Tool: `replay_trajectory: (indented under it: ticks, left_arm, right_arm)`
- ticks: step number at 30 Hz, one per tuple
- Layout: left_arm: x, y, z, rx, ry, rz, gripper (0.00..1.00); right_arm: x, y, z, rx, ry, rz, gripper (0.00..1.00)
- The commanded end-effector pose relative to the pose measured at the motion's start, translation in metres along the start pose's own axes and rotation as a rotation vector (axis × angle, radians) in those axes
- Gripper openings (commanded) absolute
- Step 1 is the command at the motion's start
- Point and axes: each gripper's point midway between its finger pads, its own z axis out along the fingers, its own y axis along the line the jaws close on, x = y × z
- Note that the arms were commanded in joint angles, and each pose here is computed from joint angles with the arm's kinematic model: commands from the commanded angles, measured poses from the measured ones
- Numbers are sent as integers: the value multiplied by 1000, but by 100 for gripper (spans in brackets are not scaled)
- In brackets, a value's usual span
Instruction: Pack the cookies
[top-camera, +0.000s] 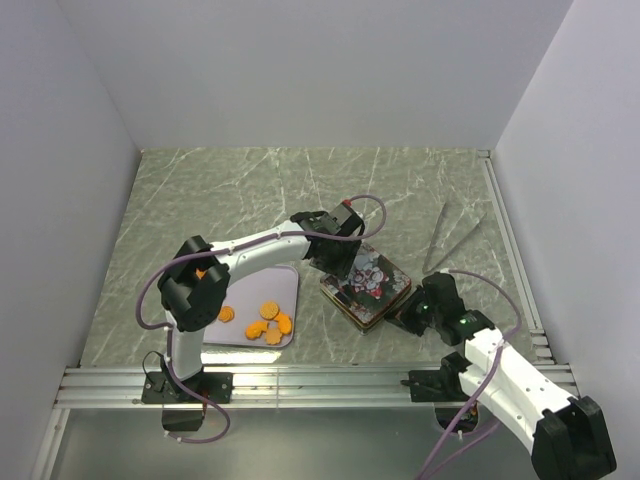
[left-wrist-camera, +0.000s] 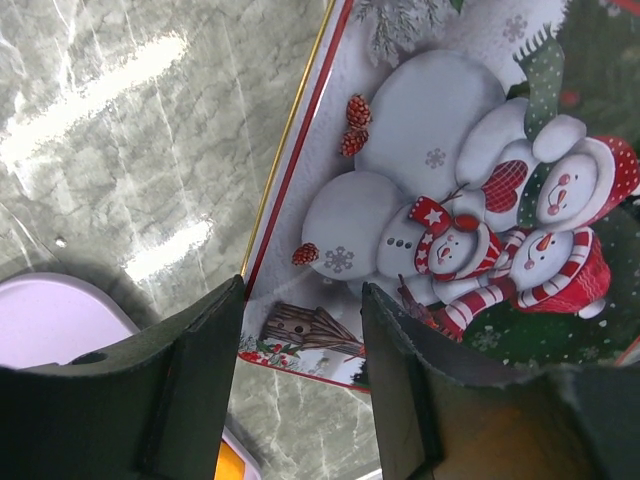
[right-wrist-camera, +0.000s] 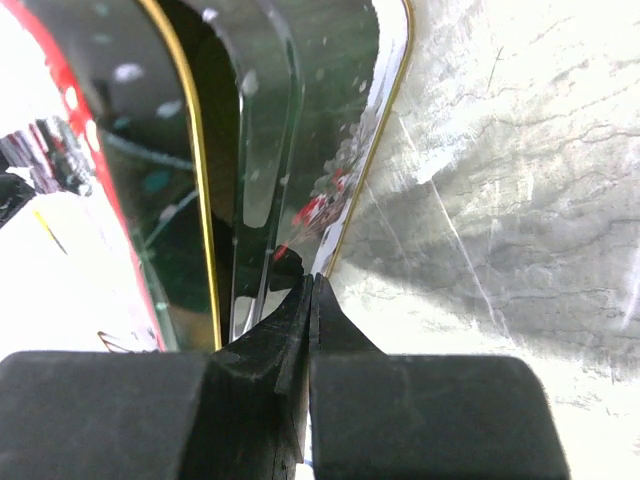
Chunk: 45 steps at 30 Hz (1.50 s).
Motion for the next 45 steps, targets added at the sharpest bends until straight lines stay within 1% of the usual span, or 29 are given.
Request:
replay_trajectory:
  ticks: [1,5,6,10,15,19,23,24,25,26,27,28,31,32,34,35,37,42,45]
  left_arm:
    - [6,-20,-17,78,14,-1,55]
    - [2,-26,-24,85,-1,3,55]
    - [0,-27,-25,85,-7,3,55]
    - [0,-28,-26,83,-4,3,55]
    - [2,-27,-21,81,0,-2,54]
    - [4,-27,-19,79,7,0,54]
    - [0,-22,-18,49,-9,-2,53]
    - [1,-22,-19,48,-10,-3,53]
    - [0,-21,-19,46,-13,-4,53]
    - [0,-21,-19,45,-14,-4,53]
    - [0,-21,-19,43,-14,-5,53]
    - [0,-20,-20,43,-16,-7,53]
    - [2,-20,-20,41,-16,-11,53]
    - [2,-19,-21,39,-16,-13,53]
    - [0,-19,-24,37,-22,-16,53]
    - [1,-18,-25,36,-23,-18,53]
    - [-1,-18,-28,36,-32,-22,53]
    - [-1,-17,-34,35,-43,-33,52]
    - [-1,-17,-35,39,-44,-36,53]
  right_arm:
    - [-19,30,-10,-90,-84,-35,0]
    - [-16,25,-9,-80,-70,-38,0]
    - [-13,20,-8,-54,-60,-39,0]
    - [-15,12,-15,-13,-77,-54,0]
    - [-17,-5,-33,59,-119,-45,0]
    - [-24,-5,-52,66,-181,-26,0]
    - [-40,38,-88,-110,-280,-48,0]
    - [-40,57,-95,-199,-280,-65,0]
    - [-39,67,-99,-239,-270,-75,0]
    - [-36,74,-96,-254,-243,-79,0]
    - [-37,89,-96,-312,-234,-92,0]
    - [-28,98,-95,-351,-171,-105,0]
    - [-22,108,-76,-366,-90,-104,0]
    - [-19,105,-66,-341,-55,-101,0]
    - [-18,109,-60,-350,-36,-113,0]
    - [-15,104,-52,-323,-11,-110,0]
    - [-15,98,-44,-288,0,-103,0]
    - [-11,54,-24,-110,5,-37,0]
    - [-6,32,-19,-49,5,0,0]
